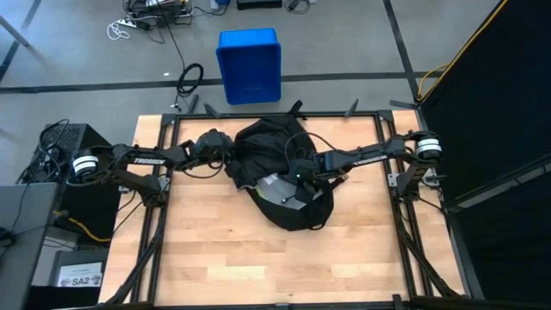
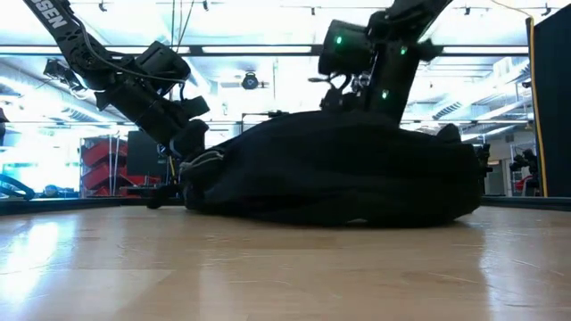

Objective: Unpack backpack
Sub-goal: Remove the cellphone from the backpack

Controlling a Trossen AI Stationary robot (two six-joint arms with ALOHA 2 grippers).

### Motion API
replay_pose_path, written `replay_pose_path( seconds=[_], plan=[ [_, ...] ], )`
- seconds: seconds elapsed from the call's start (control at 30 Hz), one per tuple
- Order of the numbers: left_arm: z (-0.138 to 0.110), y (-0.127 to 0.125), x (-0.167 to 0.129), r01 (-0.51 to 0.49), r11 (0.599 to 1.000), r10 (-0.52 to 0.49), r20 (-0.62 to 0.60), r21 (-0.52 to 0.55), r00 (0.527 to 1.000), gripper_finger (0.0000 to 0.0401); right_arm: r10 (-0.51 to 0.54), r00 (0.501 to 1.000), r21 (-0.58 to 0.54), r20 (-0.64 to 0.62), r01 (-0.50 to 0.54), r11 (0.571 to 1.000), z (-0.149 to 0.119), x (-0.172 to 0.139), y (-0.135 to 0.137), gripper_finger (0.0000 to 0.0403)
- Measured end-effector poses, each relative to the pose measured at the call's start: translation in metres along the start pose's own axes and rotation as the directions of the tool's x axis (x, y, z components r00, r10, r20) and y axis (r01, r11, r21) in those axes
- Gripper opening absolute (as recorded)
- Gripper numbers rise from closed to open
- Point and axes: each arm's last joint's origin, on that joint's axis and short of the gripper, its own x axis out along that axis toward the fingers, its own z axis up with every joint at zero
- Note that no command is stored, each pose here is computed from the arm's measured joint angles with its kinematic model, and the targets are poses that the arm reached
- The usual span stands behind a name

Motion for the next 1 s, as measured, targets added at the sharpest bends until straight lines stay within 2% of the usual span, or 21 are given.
replay_pose_path(
  seconds=[0.17, 0.27, 0.33, 0.43, 0.7, 0.73, 1.0],
  plan=[
    [0.0, 0.0, 0.0, 0.003, 1.0, -0.003, -0.003, 0.0, 1.0, 0.0, -0.02, 0.998, -0.007, -0.061, 0.019, 1.0, -0.001, 0.023, -0.002, 0.0382],
    [0.0, 0.0, 0.0, 0.004, 1.0, -0.004, -0.005, 0.001, 1.0, 0.0, 0.003, 0.997, -0.029, -0.074, -0.006, 1.0, -0.002, 0.027, -0.002, 0.0365],
    [-0.001, 0.0, 0.0, 0.004, 1.0, -0.004, -0.006, 0.001, 1.0, 0.0, 0.012, 0.998, -0.042, -0.069, -0.015, 0.999, -0.002, 0.026, -0.002, 0.0335],
    [-0.001, 0.0, 0.0, 0.004, 1.0, -0.004, -0.006, 0.001, 1.0, 0.0, 0.024, 0.998, -0.057, -0.059, -0.027, 0.998, -0.003, 0.018, -0.001, 0.0268],
    [0.0, 0.0, 0.0, 0.004, 1.0, -0.004, -0.004, 0.002, 1.0, 0.0, 0.061, 0.998, -0.027, -0.002, -0.061, 0.998, -0.002, -0.01, -0.002, 0.0028],
    [-0.001, 0.0, 0.0, 0.004, 1.0, -0.004, -0.006, 0.002, 1.0, 0.0, 0.049, 0.999, -0.021, 0.014, -0.049, 0.999, -0.002, -0.015, -0.002, 0.0016],
    [-0.001, 0.0, 0.0, 0.003, 1.0, -0.003, -0.008, 0.002, 1.0, 0.0, 0.001, 0.985, -0.044, 0.174, 0.007, 0.999, -0.003, -0.056, 0.01, 0.0006]
  ],
)
